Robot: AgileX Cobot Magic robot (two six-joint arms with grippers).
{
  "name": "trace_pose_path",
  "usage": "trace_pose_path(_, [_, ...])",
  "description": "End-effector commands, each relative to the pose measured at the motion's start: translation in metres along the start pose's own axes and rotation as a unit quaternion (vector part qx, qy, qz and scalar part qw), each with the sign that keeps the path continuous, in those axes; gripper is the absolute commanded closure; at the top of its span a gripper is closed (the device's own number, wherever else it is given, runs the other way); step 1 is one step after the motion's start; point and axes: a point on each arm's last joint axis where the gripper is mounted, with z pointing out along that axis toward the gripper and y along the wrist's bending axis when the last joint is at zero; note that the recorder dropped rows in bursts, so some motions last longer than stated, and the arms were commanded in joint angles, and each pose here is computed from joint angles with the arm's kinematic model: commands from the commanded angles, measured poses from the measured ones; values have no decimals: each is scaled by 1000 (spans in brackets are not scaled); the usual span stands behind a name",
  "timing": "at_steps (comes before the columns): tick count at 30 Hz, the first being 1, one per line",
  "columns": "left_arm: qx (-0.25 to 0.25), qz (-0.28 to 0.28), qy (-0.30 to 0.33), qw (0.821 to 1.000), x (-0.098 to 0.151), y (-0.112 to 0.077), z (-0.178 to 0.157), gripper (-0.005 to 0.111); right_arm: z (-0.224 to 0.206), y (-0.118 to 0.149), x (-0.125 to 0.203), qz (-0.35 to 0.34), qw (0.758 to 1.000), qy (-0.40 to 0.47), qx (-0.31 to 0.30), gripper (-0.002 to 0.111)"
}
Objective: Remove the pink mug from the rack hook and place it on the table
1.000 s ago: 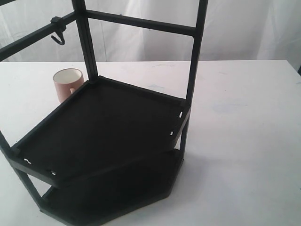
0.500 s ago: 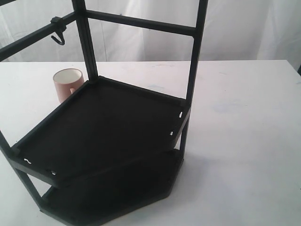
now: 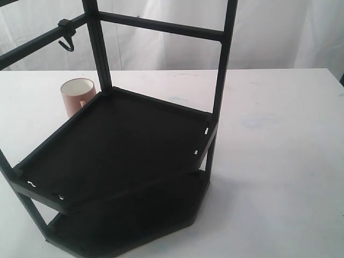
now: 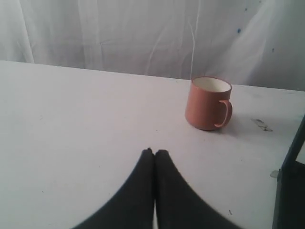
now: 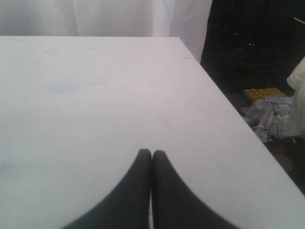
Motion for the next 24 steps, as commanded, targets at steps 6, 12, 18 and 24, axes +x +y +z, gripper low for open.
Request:
trace_pose_path(6, [41, 155, 125, 979, 24, -4, -3, 107, 0, 0, -1, 1, 1000, -3, -1, 108])
trace_pose_path(12, [41, 158, 127, 978, 25, -3, -3, 107, 0, 0, -1, 1, 1000, -3, -1, 108])
trace_pose_path(18, [46, 138, 125, 981, 24, -5, -3, 107, 0, 0, -1, 1, 1000, -3, -1, 108])
trace_pose_path(24, [46, 138, 125, 981, 24, -5, -3, 107, 0, 0, -1, 1, 1000, -3, -1, 108])
